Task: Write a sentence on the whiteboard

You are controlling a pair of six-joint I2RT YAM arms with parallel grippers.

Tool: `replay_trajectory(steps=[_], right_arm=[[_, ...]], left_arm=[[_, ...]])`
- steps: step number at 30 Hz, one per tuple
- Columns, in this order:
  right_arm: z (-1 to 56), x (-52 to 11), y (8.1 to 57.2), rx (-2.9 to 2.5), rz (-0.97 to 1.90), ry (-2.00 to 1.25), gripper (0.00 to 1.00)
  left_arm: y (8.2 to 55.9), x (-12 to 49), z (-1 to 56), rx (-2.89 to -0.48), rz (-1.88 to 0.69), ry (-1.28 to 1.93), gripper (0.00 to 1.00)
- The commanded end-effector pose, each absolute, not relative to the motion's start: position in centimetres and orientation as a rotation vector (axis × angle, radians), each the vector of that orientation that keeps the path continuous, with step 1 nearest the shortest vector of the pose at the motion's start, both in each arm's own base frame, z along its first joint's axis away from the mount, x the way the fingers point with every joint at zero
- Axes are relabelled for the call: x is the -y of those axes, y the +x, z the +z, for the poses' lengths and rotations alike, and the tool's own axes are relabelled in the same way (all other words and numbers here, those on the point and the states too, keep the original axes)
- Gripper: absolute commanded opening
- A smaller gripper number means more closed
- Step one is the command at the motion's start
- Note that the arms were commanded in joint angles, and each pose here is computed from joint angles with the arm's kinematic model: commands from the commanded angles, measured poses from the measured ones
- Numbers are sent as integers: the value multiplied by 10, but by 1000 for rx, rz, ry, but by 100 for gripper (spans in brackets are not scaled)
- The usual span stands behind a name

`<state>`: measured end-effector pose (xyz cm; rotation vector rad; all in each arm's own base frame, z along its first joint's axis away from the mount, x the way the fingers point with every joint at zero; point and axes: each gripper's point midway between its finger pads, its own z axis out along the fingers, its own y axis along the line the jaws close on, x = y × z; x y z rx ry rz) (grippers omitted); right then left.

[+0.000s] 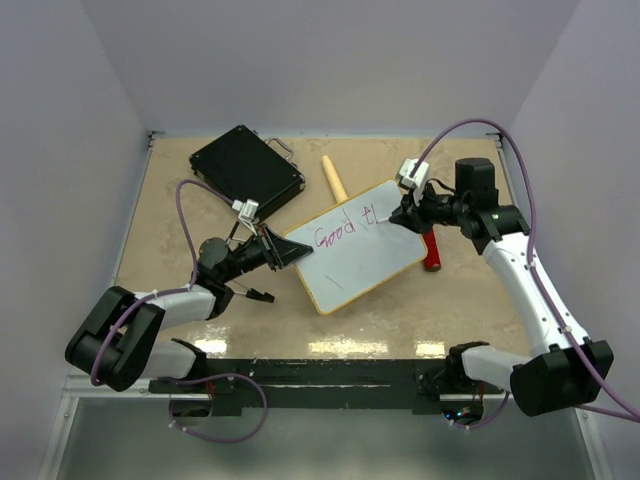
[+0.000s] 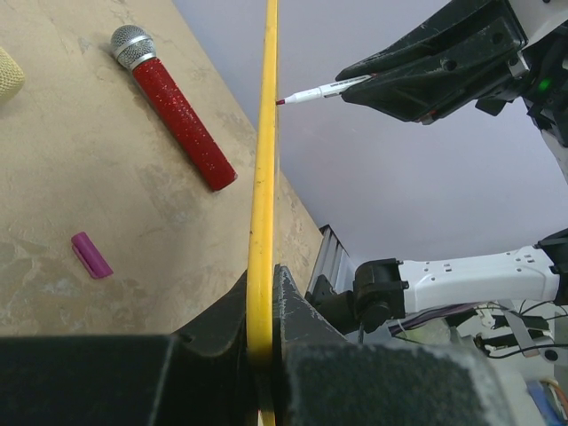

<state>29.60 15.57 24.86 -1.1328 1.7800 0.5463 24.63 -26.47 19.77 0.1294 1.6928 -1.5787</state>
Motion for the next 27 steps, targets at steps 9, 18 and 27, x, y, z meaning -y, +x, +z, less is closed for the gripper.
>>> replay_trajectory(steps=[9, 18, 27], right_arm=[[285, -161, 323, -1691, 512, -1078, 0], [282, -154, 327, -1721, 467, -1036, 0], [272, -150, 317, -1749, 461, -1063, 0]], left_arm=[[241, 265, 243, -1485, -1630, 218, 0], [240, 265, 244, -1482, -1630, 219, 0], [241, 264, 244, -1482, -1629, 218, 0]])
